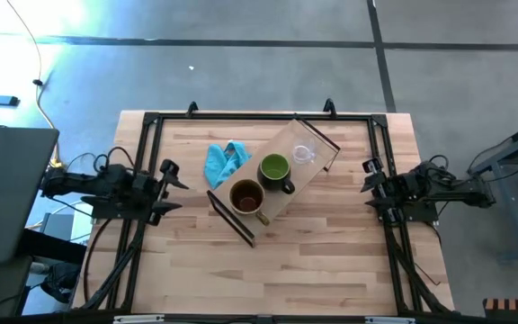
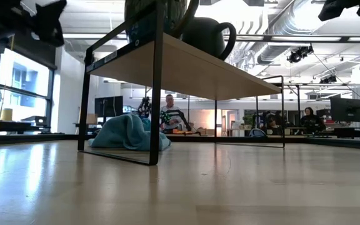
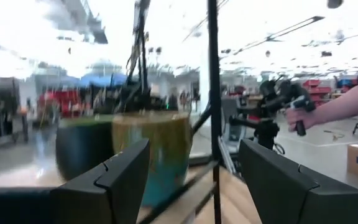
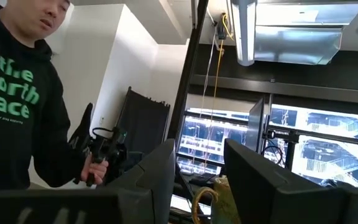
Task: Stack small to large cups/mugs on shelf
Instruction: Return to Home Position
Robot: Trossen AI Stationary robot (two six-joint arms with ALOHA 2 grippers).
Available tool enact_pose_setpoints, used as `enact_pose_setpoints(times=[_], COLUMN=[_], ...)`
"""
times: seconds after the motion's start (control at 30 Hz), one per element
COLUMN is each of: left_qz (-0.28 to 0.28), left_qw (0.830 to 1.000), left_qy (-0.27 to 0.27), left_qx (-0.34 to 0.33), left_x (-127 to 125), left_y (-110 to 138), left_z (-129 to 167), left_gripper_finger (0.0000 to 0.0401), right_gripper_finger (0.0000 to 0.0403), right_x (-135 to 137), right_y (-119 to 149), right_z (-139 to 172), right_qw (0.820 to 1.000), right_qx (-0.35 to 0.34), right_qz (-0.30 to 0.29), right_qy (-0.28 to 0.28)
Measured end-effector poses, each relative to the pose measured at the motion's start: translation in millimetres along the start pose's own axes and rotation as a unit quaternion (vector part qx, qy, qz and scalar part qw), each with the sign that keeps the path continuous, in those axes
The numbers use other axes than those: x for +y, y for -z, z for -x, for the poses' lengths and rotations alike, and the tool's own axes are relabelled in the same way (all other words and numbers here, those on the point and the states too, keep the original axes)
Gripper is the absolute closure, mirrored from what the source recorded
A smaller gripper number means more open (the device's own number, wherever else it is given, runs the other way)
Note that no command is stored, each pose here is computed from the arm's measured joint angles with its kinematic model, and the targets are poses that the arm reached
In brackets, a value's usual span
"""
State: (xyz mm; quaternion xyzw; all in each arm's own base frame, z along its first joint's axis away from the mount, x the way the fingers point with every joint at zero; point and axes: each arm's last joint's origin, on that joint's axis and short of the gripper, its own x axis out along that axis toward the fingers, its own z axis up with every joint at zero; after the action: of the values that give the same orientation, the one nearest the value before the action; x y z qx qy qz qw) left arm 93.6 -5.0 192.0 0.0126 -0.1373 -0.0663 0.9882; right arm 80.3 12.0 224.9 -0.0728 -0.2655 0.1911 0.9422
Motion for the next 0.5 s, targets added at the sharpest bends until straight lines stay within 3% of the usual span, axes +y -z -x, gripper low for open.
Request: enact_pose_setpoints(times=[0.23,0.5], left_qz=[-0.021,0.029], left_qw=[1.000,0.999], left_qy=[0.000,-0.033], left_qx=[-0.016,-0.004], left_x=[12,28], left_y=[-4,-4], left_z=[3,9], left_gripper_finger=[0.0164,0.0164], right_gripper_finger=[0.0272,0.0272], right_x=[0,0], right_y=[0,0], right_z=[0,0], right_qw=[1.000,1.000], right_qx=[0.000,-0.002], right_qz=[0.000,0.001], right_qy=[0.000,0.000])
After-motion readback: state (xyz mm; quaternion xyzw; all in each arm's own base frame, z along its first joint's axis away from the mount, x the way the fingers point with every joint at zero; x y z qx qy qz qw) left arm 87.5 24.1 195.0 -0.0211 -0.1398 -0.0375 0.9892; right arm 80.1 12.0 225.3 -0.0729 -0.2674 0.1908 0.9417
